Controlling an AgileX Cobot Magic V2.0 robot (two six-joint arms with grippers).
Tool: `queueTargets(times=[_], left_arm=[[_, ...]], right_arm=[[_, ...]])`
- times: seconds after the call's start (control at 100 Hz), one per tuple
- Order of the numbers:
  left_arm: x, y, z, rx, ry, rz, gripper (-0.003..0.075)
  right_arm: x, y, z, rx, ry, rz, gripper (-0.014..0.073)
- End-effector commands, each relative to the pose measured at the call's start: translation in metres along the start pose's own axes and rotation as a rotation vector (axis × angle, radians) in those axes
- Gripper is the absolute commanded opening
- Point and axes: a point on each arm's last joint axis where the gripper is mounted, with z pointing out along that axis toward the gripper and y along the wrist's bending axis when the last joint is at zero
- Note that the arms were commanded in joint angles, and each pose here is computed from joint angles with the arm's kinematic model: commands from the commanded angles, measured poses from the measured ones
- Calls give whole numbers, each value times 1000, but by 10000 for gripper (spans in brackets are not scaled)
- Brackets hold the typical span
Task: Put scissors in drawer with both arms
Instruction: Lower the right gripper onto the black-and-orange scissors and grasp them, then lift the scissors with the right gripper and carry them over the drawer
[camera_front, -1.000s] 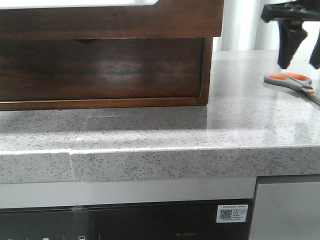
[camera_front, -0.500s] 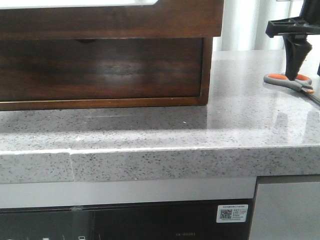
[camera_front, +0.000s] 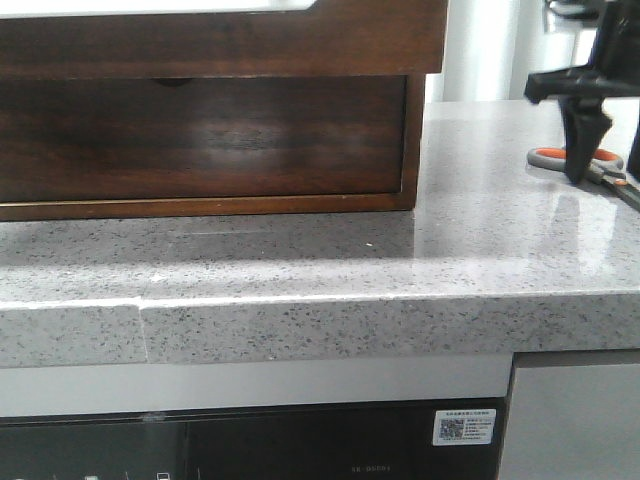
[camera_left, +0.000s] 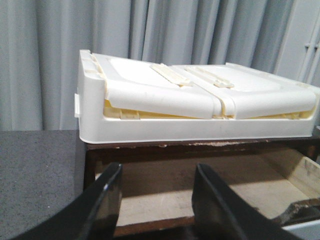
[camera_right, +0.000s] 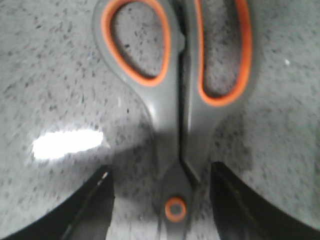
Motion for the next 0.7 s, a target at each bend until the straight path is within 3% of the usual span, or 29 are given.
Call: queueTargets(times=[0.0, 0.14, 0.27, 0.37, 0.52, 0.69], left_arm=[[-12, -7, 0, 64, -33, 14, 245], [-12, -9, 0, 86, -30, 28, 230], [-12, -9, 0, 86, -30, 28, 230], [-12, -9, 0, 86, -30, 28, 230], [-12, -8, 0, 86, -31, 30, 230], [-12, -8, 0, 86, -31, 30, 230]], right_arm=[[-13, -4, -23, 16, -104, -5, 337], [-24, -8, -20, 25, -109, 0, 335], [-27, -14, -12, 32, -36, 15, 316], [-24, -17, -5, 37, 30, 21, 185], [-22, -18, -1, 42, 65, 5, -122], [-21, -17, -6, 35, 72, -32, -124]])
